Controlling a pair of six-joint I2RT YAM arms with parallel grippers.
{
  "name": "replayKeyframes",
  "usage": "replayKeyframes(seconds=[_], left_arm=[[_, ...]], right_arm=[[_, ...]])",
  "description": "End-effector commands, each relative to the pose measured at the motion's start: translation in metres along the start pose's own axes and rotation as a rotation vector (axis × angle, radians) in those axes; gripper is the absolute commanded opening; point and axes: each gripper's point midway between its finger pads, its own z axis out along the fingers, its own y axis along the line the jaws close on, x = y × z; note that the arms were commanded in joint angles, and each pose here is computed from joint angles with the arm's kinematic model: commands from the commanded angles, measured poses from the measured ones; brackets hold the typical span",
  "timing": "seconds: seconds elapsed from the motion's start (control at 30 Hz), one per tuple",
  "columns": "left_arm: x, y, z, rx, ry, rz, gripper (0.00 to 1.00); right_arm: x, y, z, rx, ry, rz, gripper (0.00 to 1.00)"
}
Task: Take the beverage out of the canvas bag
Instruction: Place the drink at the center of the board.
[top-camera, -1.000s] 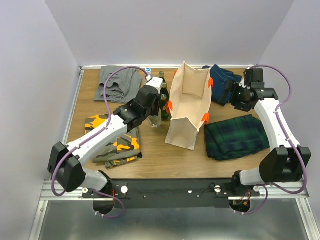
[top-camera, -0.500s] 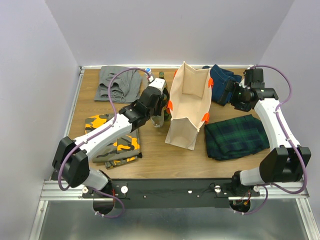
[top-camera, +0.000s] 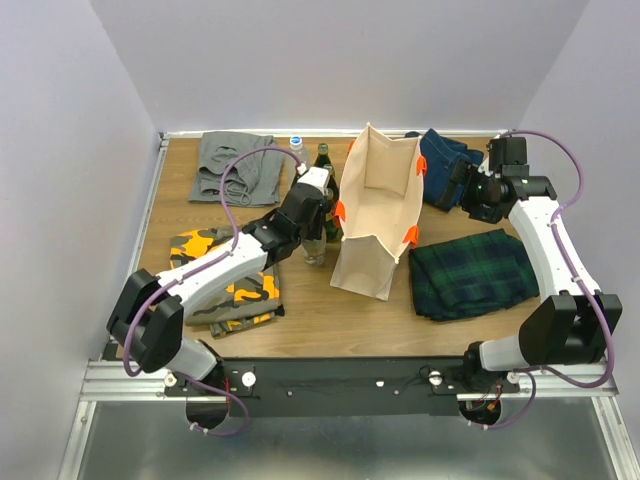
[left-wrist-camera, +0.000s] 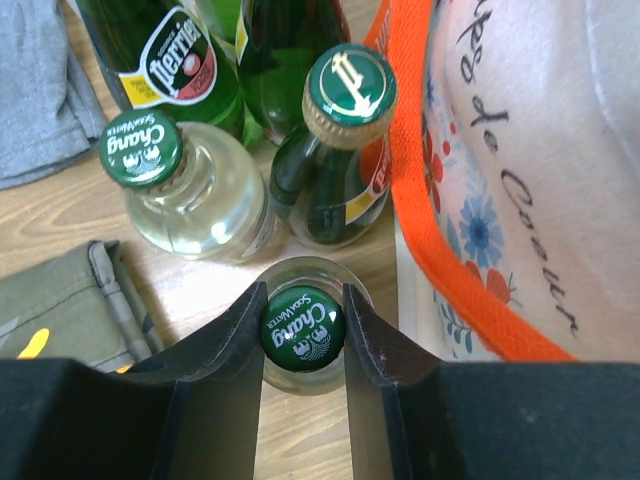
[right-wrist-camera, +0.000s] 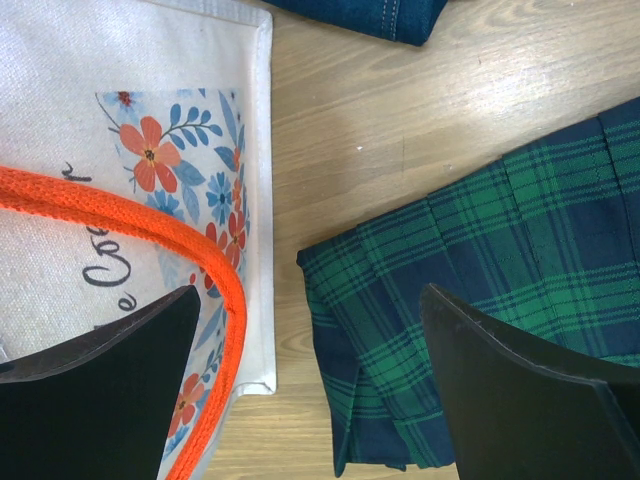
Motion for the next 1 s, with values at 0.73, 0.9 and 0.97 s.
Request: replayKeyframes(seconds=[0.73, 0.9, 0.97], left_arm=[[-0.042, -0.005, 0.012, -0.027, -0.132, -0.080, 0.10], [-0.044, -0.004, 0.009, -0.028, -0.134, -0.086, 0.13], [-0.044, -0.005, 0.008, -0.025, -0.132, -0.086, 0.19]], right_arm=[[-0.001, -0.001, 0.004, 0.009, 0.004, 0.009, 1.00], [0.000, -0.002, 0.005, 0.010, 0.005, 0.010, 1.00], [0.000, -0.002, 0.005, 0.007, 0.006, 0.010, 1.00]])
